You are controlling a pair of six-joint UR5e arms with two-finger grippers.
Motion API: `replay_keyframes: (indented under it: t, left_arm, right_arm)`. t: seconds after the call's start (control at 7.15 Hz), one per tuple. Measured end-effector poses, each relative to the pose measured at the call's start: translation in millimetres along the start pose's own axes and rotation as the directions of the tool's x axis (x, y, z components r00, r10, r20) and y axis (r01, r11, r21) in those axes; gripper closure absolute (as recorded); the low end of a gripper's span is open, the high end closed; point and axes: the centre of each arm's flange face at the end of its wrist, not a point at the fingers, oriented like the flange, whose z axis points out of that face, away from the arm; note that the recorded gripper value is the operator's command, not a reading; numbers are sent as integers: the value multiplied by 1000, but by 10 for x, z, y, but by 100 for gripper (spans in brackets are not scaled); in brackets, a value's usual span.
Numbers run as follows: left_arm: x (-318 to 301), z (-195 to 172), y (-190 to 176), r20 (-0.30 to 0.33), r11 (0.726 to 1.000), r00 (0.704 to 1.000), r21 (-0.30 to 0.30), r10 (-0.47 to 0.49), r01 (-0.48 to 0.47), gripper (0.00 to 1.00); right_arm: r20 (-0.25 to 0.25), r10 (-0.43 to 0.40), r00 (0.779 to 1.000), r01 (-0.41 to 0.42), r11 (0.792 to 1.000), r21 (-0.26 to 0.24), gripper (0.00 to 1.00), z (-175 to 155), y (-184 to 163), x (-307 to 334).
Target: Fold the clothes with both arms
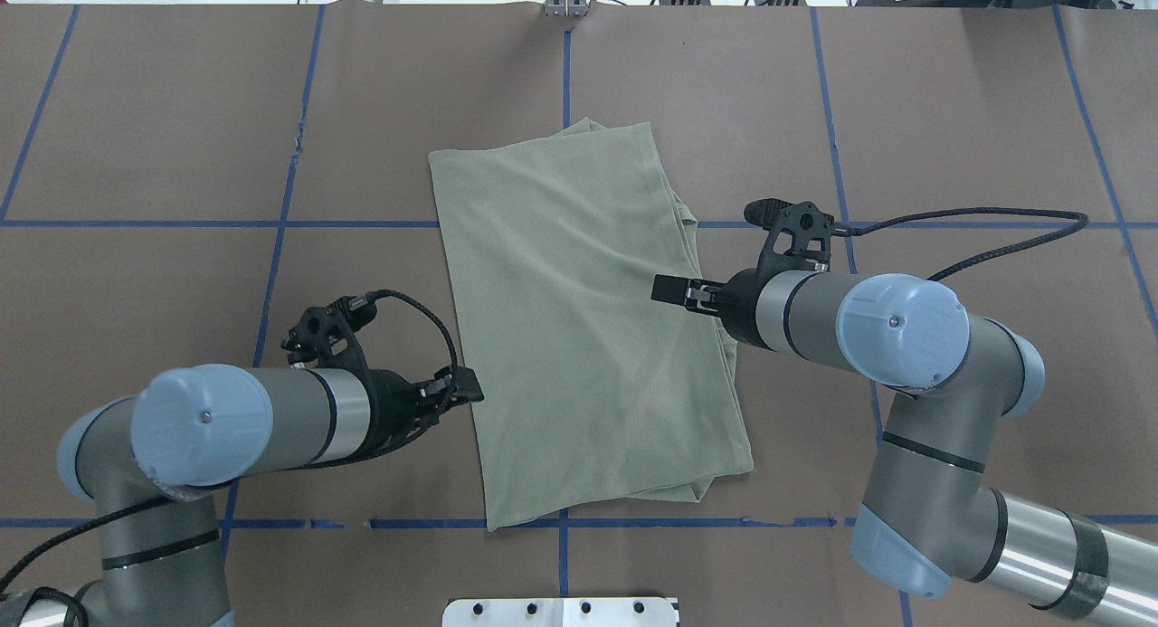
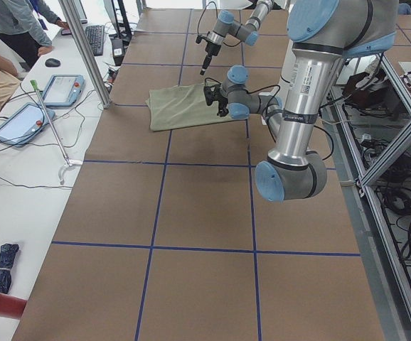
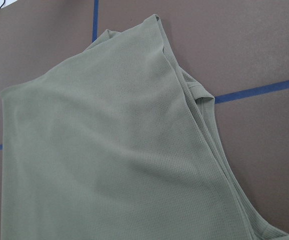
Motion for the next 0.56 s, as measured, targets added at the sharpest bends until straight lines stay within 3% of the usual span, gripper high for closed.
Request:
replay_keyframes:
  t: [0.56]
  left_arm:
    - [-174, 251, 641, 44, 997, 999, -69, -15, 18, 39]
  right_arm:
    - [1, 1, 1000, -1, 1000, 2, 0, -4, 23, 7]
